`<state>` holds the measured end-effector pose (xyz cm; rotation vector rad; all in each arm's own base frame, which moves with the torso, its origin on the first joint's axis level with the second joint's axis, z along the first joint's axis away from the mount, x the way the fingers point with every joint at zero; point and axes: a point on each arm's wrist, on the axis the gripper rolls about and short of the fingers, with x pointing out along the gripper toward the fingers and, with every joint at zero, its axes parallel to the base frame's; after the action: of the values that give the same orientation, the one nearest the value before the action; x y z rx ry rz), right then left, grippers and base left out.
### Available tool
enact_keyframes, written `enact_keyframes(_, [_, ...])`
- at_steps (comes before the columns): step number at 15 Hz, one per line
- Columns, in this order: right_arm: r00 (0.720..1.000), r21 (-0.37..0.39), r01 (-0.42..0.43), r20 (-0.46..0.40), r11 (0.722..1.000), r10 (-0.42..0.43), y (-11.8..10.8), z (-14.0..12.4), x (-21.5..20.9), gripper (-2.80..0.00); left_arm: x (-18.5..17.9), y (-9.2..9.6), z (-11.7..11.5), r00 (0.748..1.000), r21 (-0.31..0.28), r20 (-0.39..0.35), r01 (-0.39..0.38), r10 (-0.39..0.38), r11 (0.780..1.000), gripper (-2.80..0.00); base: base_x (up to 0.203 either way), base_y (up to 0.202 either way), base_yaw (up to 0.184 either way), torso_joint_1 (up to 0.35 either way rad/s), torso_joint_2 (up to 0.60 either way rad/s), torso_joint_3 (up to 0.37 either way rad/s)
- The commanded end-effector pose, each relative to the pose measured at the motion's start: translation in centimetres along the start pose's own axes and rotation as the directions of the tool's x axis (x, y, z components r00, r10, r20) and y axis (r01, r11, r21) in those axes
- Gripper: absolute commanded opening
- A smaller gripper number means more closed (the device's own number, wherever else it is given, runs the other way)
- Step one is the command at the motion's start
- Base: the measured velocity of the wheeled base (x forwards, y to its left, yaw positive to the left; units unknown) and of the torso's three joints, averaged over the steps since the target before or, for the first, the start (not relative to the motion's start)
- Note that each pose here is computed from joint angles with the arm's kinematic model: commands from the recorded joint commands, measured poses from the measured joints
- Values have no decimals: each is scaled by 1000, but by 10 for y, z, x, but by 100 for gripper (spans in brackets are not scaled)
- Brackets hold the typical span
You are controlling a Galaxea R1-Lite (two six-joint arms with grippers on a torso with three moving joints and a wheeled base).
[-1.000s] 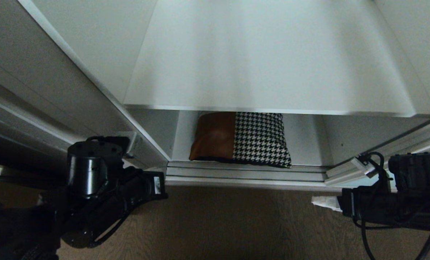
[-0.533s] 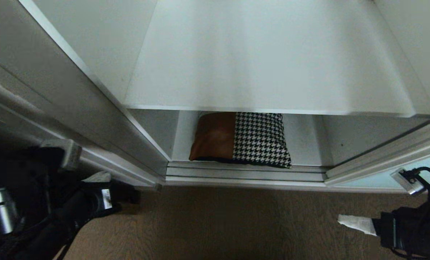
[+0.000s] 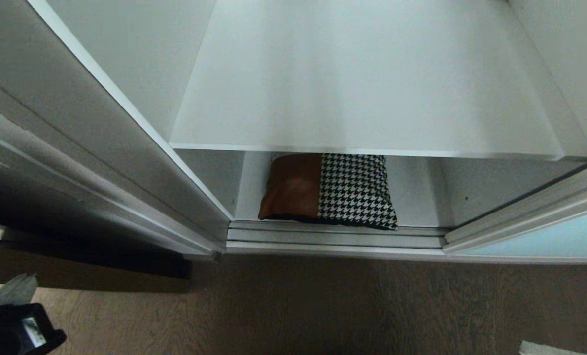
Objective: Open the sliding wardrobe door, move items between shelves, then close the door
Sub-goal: Close the door
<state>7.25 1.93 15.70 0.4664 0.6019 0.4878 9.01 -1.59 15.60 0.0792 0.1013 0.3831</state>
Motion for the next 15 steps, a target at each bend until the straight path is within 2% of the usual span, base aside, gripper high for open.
enact_keyframes(1, [997, -41, -31, 70, 999, 34, 7, -16, -24, -280, -15, 20, -1, 994, -70, 72, -72, 77, 995, -280, 0, 0, 0, 0, 0, 0])
enact_keyframes(6, [990, -76, -49, 130, 996, 59, 10, -41, -49, -280, -49, 47, -27, 973, -126, 152, -153, 172, 980, -280, 0, 0, 0, 0, 0, 0])
enact_keyframes(8, [986, -90, -58, 148, 994, 71, 10, -50, -54, -280, -59, 53, -41, 968, -83, 122, -208, 217, 975, -280, 0, 0, 0, 0, 0, 0])
enact_keyframes(11, [984, -99, -63, 162, 993, 79, 6, -61, -55, -280, -72, 57, -54, 970, -101, 137, -189, 202, 977, -280, 0, 0, 0, 0, 0, 0])
enact_keyframes(13, [982, -106, -69, 169, 992, 86, 3, -68, -55, -280, -78, 58, -71, 980, -116, 81, -174, 183, 978, -280, 0, 0, 0, 0, 0, 0])
enact_keyframes(14, [982, -107, -72, 169, 992, 89, 2, -70, -55, -280, -82, 58, -74, 987, -136, 103, -111, 126, 984, -280, 0, 0, 0, 0, 0, 0])
enact_keyframes(15, [981, -109, -73, 171, 991, 91, 2, -70, -55, -280, -85, 57, -76, 992, -145, 129, 0, 19, 990, -280, 0, 0, 0, 0, 0, 0])
